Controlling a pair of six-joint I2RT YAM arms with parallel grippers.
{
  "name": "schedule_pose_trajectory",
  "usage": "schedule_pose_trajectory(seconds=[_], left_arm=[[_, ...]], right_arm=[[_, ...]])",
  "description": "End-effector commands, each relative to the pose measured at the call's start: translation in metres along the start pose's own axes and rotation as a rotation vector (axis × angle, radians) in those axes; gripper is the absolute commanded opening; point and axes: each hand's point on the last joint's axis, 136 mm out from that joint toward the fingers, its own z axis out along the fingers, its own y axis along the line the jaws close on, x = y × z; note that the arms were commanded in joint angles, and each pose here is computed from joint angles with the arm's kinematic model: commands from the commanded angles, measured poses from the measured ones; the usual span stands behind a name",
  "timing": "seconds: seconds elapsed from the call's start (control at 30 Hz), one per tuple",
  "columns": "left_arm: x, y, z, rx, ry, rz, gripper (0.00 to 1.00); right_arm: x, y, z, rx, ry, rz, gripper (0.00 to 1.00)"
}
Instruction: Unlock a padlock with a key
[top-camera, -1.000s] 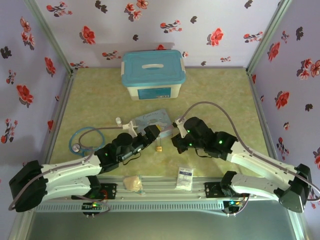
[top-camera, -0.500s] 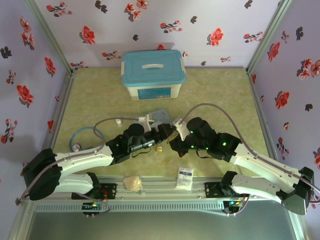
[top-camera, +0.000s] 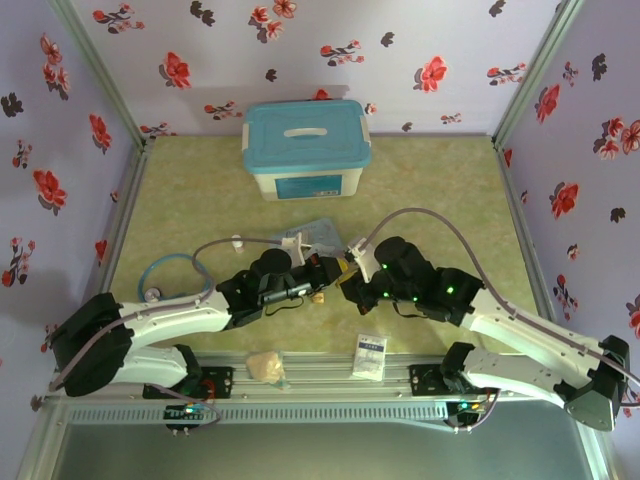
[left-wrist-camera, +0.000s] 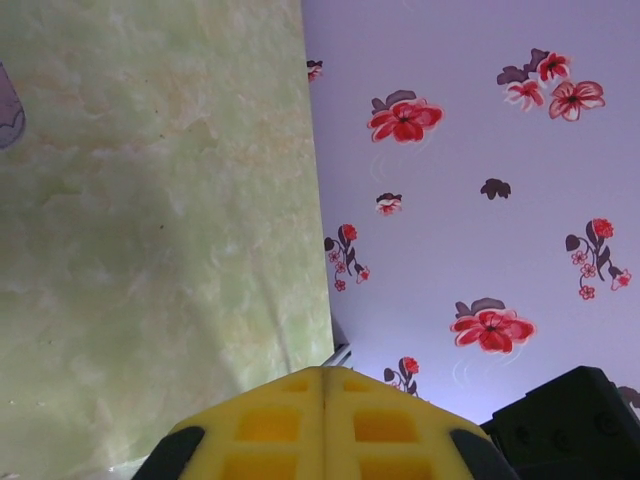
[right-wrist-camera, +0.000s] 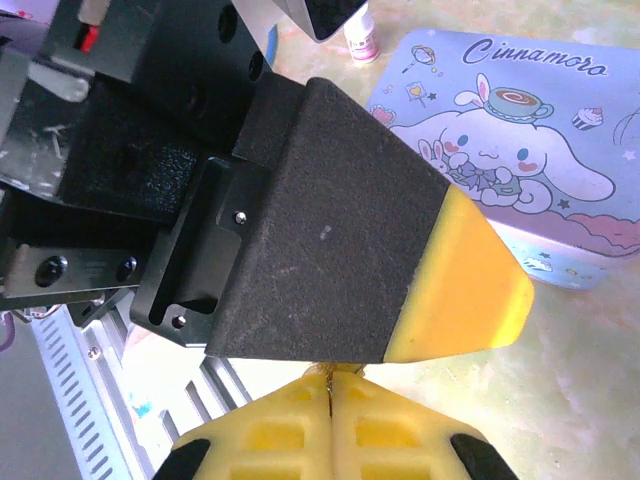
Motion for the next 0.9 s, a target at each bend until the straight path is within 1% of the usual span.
schedule_pose_trajectory(seconds=[0.0,0.03,0.07,0.13,0.2,0.23,0.27,0.37,0.47,0.57,0.63,0.73,0.87], left_arm=[[-0.001,-0.004,-0.003,0.021,0.003,0.033,0.0],[-0.002,-0.004,-0.003,0.021,0.001,0.039,0.0],[-0.002,-0.004,-0.004,0.02,-0.005,0.044,0.0],[-0.009,-0.003,-0.008,0.022,-0.042,0.051,0.0],[-0.019,-0.004,-0.013,0.041,-0.104,0.055,0.0],[-0.025,-0.006,-0.017,0.061,-0.14,0.06,0.0],[-0.031,-0.009,-0.02,0.081,-0.174,0.067,0.0],[-0.045,-0.024,-0.027,0.13,-0.246,0.115,0.0],[-0.054,-0.054,-0.032,0.222,-0.296,0.194,0.0],[-0.063,-0.082,-0.039,0.304,-0.347,0.255,0.0],[-0.069,-0.096,-0.044,0.359,-0.386,0.264,0.0],[-0.075,-0.109,-0.053,0.437,-0.433,0.253,0.0],[-0.082,-0.113,-0.064,0.465,-0.492,0.245,0.0]], right_arm=[[-0.002,-0.006,0.001,0.036,-0.019,-0.03,0.02],[-0.003,-0.006,0.0,0.041,-0.027,-0.028,0.06],[-0.003,-0.008,-0.001,0.052,-0.037,-0.024,0.15],[-0.004,-0.014,-0.003,0.082,-0.057,0.001,0.46],[-0.007,-0.017,-0.005,0.089,-0.092,0.028,0.58],[-0.01,-0.017,-0.007,0.084,-0.12,0.053,0.68],[-0.013,-0.016,-0.008,0.067,-0.156,0.09,0.75],[-0.031,-0.004,-0.008,-0.049,-0.289,0.2,0.86],[-0.052,0.015,-0.012,-0.228,-0.405,0.284,0.88],[-0.077,0.031,-0.026,-0.4,-0.54,0.335,0.88],[-0.085,0.032,-0.032,-0.442,-0.599,0.358,0.89],[-0.089,0.035,-0.038,-0.469,-0.627,0.346,0.87],[-0.09,0.032,-0.047,-0.484,-0.681,0.355,0.83]])
